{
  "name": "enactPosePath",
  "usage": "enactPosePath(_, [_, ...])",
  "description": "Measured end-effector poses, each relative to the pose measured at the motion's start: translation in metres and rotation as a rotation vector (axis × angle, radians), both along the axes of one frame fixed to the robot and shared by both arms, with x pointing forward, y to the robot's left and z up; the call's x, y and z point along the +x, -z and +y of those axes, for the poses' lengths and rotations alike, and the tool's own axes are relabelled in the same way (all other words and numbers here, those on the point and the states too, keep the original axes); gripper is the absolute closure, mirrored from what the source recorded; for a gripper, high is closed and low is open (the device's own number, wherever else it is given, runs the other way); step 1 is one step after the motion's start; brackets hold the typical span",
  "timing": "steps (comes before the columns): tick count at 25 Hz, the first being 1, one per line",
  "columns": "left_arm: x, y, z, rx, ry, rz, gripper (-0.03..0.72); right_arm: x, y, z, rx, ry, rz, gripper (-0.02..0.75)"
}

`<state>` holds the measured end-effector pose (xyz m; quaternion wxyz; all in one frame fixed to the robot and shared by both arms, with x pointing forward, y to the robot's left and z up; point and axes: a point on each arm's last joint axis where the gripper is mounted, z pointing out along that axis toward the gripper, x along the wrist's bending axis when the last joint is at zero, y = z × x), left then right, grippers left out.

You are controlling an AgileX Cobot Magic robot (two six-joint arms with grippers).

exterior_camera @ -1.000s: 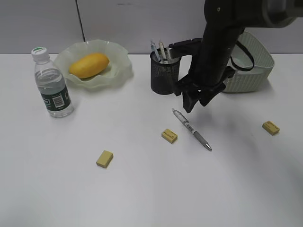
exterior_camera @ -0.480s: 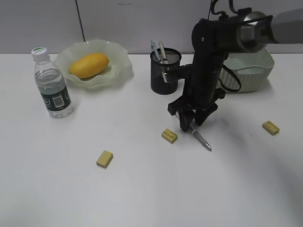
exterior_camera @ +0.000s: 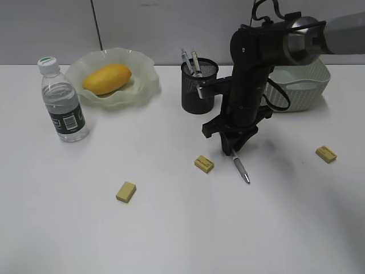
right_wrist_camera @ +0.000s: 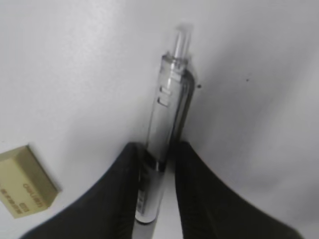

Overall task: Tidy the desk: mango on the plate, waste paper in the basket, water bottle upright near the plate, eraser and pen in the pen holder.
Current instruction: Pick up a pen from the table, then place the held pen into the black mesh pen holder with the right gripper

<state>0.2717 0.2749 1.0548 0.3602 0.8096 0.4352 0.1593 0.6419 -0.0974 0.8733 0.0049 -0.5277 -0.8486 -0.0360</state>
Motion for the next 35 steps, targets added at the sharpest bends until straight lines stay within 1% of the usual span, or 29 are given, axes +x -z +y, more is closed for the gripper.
enactPosePath(7, [0.0,0.0,0.0,0.001,0.0,-0.001,0.101,0.001,0.0,-0.002,-0.016,0.051,-0.004,0.599])
enactPosePath(13, [0.0,0.0,0.0,0.001,0.0,-0.001,0.101,0.0,0.0,-0.002,-0.023,0.06,-0.005,0.601])
enactPosePath(17, [0.0,0.0,0.0,0.001,-0.001,-0.001,0.101,0.0,-0.002,-0.003,-0.038,0.047,0.016,0.603])
enactPosePath(19, [0.0,0.0,0.0,0.002,-0.001,-0.002,0.101,-0.001,-0.009,-0.003,-0.044,0.031,0.027,0.603])
enactPosePath(21, [0.0,0.0,0.0,0.002,-0.001,-0.002,0.101,0.001,-0.025,-0.002,-0.031,0.014,-0.002,0.603])
enactPosePath(25, [0.0,0.0,0.0,0.002,-0.001,-0.002,0.101,0.013,-0.08,0.004,0.04,0.011,-0.147,0.603])
enactPosePath(29, [0.0,0.0,0.0,0.003,-0.001,-0.002,0.101,0.03,-0.138,0.012,0.152,0.014,-0.377,0.603])
enactPosePath(31, [0.0,0.0,0.0,0.003,-0.001,-0.002,0.101,0.038,-0.161,0.016,0.209,0.017,-0.493,0.603])
enactPosePath(33, [0.0,0.0,0.0,0.003,-0.001,-0.002,0.101,0.047,-0.178,0.02,0.267,0.02,-0.61,0.603])
enactPosePath(35, [0.0,0.0,0.0,0.006,-0.002,-0.004,0.101,0.052,-0.187,0.023,0.312,0.024,-0.7,0.603])
